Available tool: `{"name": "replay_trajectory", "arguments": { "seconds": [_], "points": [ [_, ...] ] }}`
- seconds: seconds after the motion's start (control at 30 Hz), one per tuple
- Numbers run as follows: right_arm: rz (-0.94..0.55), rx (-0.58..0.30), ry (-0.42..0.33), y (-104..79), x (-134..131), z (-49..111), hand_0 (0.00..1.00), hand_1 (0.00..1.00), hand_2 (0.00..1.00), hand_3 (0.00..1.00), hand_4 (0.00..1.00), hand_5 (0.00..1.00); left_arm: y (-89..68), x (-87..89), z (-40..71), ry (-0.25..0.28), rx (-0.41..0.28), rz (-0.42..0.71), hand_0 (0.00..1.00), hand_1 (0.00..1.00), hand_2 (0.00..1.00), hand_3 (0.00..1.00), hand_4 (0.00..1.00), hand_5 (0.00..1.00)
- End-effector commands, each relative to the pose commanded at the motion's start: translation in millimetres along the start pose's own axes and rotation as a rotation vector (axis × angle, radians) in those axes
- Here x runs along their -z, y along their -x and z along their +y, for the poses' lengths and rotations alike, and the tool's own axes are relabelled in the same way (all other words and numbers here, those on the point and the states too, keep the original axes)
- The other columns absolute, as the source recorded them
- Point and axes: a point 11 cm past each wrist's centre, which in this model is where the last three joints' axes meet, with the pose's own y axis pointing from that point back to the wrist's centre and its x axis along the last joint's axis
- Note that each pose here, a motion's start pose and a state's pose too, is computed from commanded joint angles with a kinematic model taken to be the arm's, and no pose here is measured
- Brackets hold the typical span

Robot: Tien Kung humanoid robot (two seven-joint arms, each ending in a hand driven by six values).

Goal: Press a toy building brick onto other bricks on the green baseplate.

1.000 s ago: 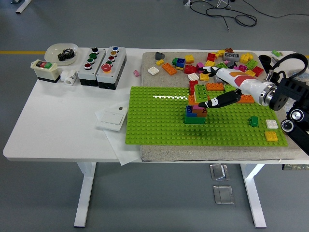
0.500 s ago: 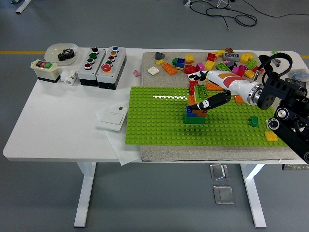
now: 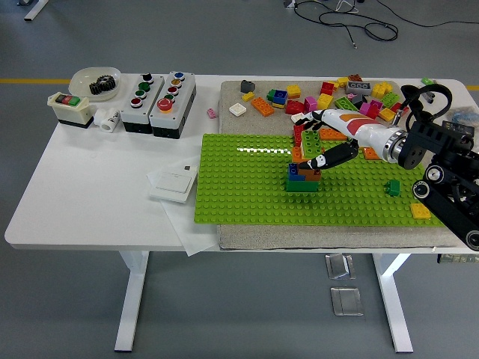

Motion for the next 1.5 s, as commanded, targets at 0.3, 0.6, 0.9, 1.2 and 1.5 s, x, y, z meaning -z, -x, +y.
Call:
{"name": "replay_trajectory", "arguments": {
  "seconds": [0.3,0.6,0.9,1.2,1.5],
  "points": [
    [0.016,-0.024,0.005,-1.5,-2.1,-0.3,0.502,0.580,0.665,0.751,0.998,0.294,0.4,-0.8,0.1,0.002,0.000,0.003,0.873,0.834,0.827,0.630,0.710,0.638],
    [0.022,-0.028,-0.005,-1.3,-0.5,-0.5,0.440,0.527,0.623,0.689,0.947,0.281,0.9,-1.5,0.2,0.003,0.001,0.003,0.872,0.835,0.827,0.630,0.710,0.636],
    [0.024,-0.034,-0.023,-3.5,5.3,-0.8,0.434,0.505,0.601,0.629,0.869,0.249,0.7,-0.6,0.1,0.001,0.000,0.001,0.871,0.835,0.828,0.630,0.710,0.635],
    [0.030,-0.034,-0.021,-2.3,5.2,-1.4,0.426,0.498,0.582,0.607,0.857,0.245,0.0,0.9,-0.1,-0.001,-0.003,-0.003,0.872,0.835,0.827,0.629,0.710,0.635],
    [0.026,-0.047,-0.026,-6.3,5.5,-0.1,0.359,0.465,0.548,0.573,0.832,0.231,-1.0,3.0,-0.5,-0.005,-0.005,-0.007,0.871,0.835,0.827,0.628,0.710,0.635]
  ]
}}
